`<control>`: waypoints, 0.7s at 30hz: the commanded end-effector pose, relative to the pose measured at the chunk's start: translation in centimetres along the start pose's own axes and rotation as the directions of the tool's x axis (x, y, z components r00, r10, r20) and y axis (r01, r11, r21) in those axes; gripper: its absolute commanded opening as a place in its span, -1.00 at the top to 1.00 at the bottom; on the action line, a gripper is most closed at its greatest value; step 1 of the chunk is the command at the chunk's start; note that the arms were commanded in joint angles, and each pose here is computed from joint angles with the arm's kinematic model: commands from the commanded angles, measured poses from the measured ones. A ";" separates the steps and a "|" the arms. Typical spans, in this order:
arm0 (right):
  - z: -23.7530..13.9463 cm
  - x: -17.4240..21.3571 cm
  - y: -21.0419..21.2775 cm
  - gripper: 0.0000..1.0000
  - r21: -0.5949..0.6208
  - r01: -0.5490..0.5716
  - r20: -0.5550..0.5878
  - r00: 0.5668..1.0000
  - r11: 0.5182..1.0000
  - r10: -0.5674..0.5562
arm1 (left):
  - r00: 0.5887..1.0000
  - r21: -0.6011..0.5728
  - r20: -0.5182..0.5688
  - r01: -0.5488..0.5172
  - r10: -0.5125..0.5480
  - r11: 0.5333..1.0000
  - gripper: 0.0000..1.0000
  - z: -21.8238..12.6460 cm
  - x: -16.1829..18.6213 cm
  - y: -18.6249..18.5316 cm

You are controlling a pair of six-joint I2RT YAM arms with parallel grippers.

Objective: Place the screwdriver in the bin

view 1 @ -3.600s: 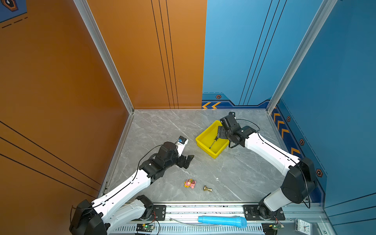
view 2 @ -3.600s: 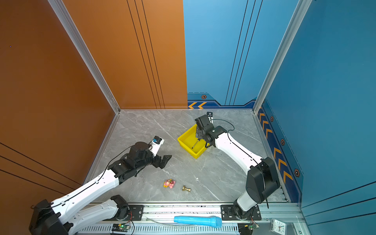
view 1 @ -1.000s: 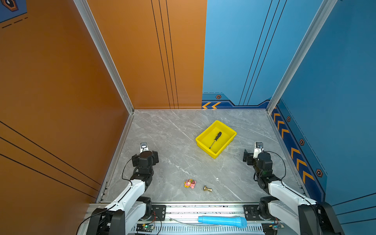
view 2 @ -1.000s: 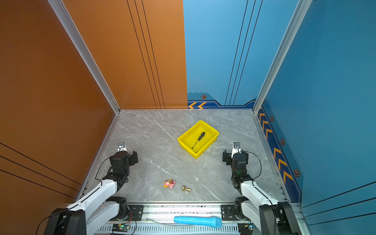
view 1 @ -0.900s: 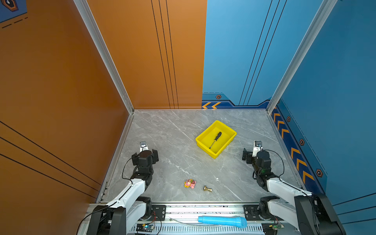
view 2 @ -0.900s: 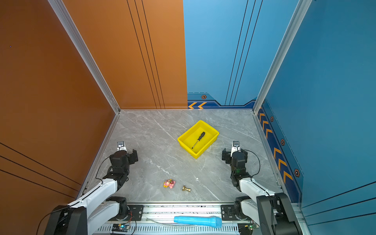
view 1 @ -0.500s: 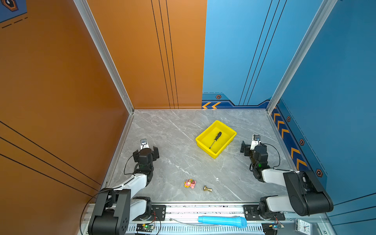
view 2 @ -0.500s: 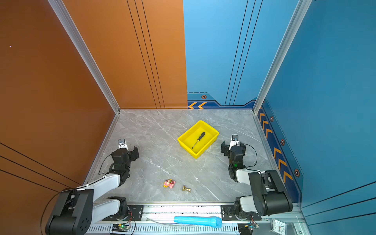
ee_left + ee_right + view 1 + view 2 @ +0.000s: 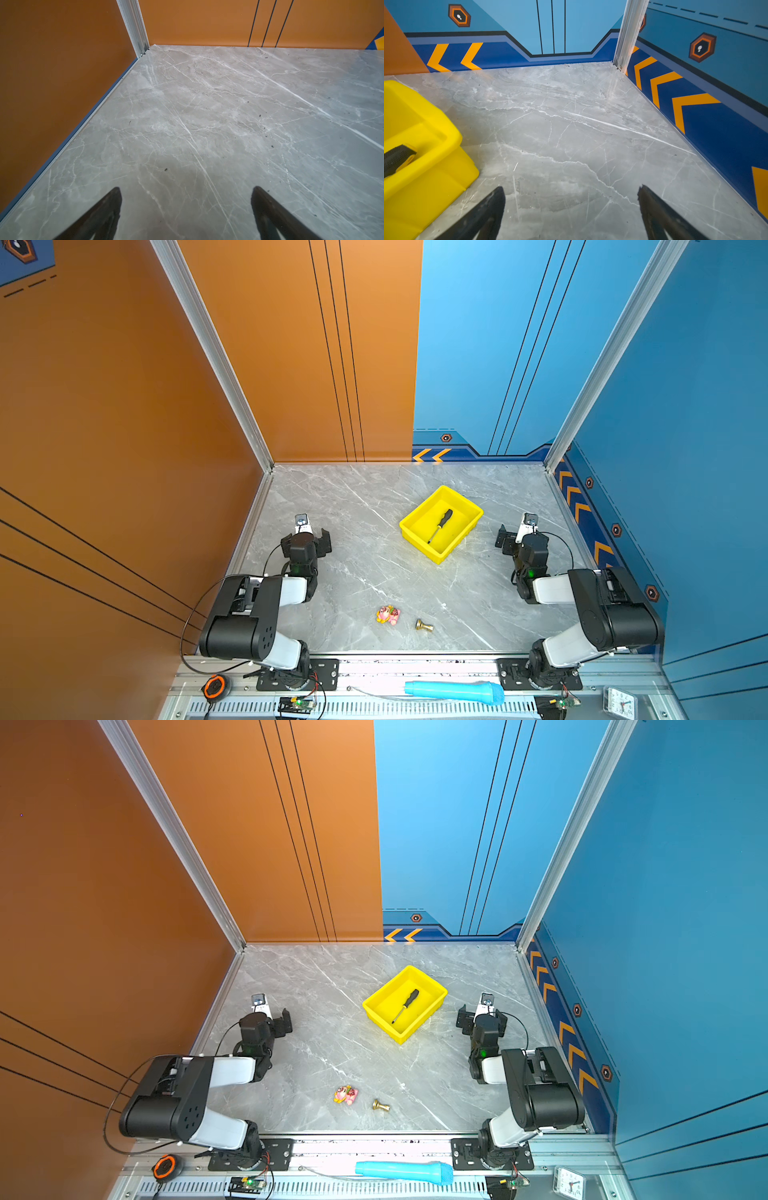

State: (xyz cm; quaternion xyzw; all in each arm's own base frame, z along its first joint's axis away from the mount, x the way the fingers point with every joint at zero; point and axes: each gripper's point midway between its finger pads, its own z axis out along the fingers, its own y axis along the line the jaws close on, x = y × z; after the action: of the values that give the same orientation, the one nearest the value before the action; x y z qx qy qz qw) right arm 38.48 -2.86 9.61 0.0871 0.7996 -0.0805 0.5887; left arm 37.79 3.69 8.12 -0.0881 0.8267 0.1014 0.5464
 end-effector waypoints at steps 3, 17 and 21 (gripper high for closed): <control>0.4 -0.1 -0.5 -1.00 0.031 -0.026 -0.012 1.000 0.999 0.027 | 0.998 0.044 0.060 -0.020 0.018 0.999 -0.96 0.5 -1.4 -1.1; 0.4 -0.1 -0.4 -0.99 0.035 -0.022 -0.013 1.000 0.999 0.022 | 0.997 0.045 0.075 -0.038 0.035 0.998 -0.96 0.5 -1.5 -1.5; 0.4 -0.1 -0.5 -1.00 0.036 -0.022 -0.013 1.000 0.999 0.023 | 0.997 0.047 0.075 -0.038 0.034 0.998 -0.96 0.4 -1.5 -1.5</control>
State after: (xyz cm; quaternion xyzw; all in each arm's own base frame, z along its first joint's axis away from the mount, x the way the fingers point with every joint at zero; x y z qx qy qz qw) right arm 38.51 -3.04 9.49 0.0954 0.8014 -0.0815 0.5849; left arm 38.66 2.73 8.81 -0.0647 0.8140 0.0963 0.5692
